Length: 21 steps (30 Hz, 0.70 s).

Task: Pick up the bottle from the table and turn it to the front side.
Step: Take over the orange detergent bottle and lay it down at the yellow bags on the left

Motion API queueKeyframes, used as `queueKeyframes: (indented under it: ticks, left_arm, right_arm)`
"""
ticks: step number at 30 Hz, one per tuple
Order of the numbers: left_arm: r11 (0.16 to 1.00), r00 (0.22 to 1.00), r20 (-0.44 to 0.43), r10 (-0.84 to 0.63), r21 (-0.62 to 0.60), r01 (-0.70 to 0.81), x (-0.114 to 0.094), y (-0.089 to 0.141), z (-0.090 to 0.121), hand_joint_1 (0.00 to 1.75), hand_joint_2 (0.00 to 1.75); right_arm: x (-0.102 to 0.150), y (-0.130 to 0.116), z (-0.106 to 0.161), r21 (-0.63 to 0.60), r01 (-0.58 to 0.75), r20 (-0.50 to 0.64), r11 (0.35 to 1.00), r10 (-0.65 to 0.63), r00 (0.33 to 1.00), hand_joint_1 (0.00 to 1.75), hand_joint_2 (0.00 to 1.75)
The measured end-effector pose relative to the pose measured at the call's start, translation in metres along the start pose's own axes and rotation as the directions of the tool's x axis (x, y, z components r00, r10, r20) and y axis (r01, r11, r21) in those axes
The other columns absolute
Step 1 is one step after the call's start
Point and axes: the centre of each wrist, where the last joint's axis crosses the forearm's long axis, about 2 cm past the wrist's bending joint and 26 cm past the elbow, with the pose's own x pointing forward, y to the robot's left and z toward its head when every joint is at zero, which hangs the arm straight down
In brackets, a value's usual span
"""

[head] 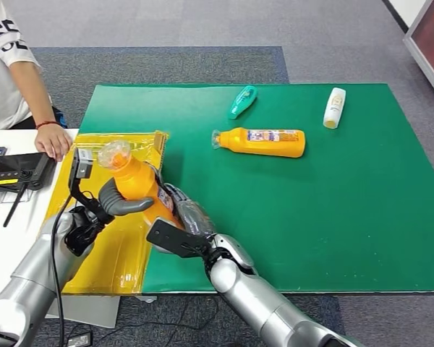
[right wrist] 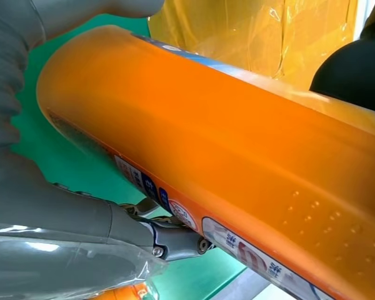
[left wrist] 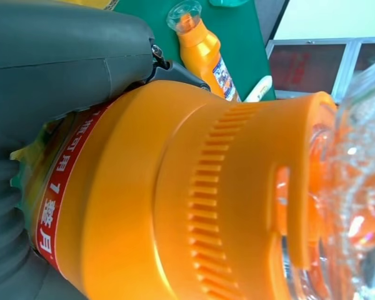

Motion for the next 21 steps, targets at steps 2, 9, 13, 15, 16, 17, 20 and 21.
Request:
queueKeyframes:
  ticks: [2, 9, 13, 15, 16, 17, 20, 21]
  left_arm:
    - [1.0, 1.0, 0.0, 0.001, 0.002, -0.001, -0.001, 0.0, 0.001, 1.75, 1.75]
    - [1.0, 1.0, 0.0, -0.015, 0.009, 0.015, -0.003, 0.0, 0.005, 1.75, 1.75]
    - [0.998, 0.998, -0.007, -0.061, 0.013, 0.061, -0.001, -0.001, 0.007, 1.75, 1.75]
    - [0.997, 0.997, -0.007, -0.079, 0.011, 0.08, 0.001, -0.001, 0.008, 1.75, 1.75]
    - [0.996, 0.996, -0.006, -0.086, 0.009, 0.086, 0.003, -0.001, 0.008, 1.75, 1.75]
    - [0.996, 0.996, -0.005, -0.092, 0.008, 0.092, 0.004, -0.001, 0.008, 1.75, 1.75]
    - [0.994, 0.994, -0.004, -0.106, 0.003, 0.106, 0.006, -0.001, 0.01, 1.75, 1.75]
    - [0.994, 0.994, -0.001, -0.114, 0.001, 0.114, 0.008, -0.001, 0.01, 1.75, 1.75]
  right_arm:
    - [0.0, 0.0, 0.0, 0.002, 0.0, 0.0, 1.0, 0.0, 1.0, 0.0, 1.75]
    - [0.0, 0.001, 0.0, 0.004, -0.001, -0.005, 1.0, 0.001, 1.0, 0.0, 1.75]
    - [-0.001, 0.001, 0.001, 0.0, 0.002, -0.011, 1.0, -0.002, 1.0, 0.0, 1.75]
    - [-0.001, 0.001, 0.001, -0.002, 0.004, -0.012, 1.0, -0.004, 1.0, 0.0, 1.75]
    - [-0.001, 0.001, 0.001, -0.003, 0.004, -0.012, 1.0, -0.004, 1.0, 0.0, 1.75]
    - [-0.001, 0.001, 0.001, -0.003, 0.005, -0.011, 1.0, -0.005, 1.0, 0.0, 1.75]
    - [-0.001, 0.001, 0.001, -0.005, 0.004, -0.011, 1.0, -0.004, 1.0, 0.0, 1.75]
    - [-0.001, 0.001, 0.001, -0.006, 0.004, -0.012, 1.0, -0.004, 1.0, 0.0, 1.75]
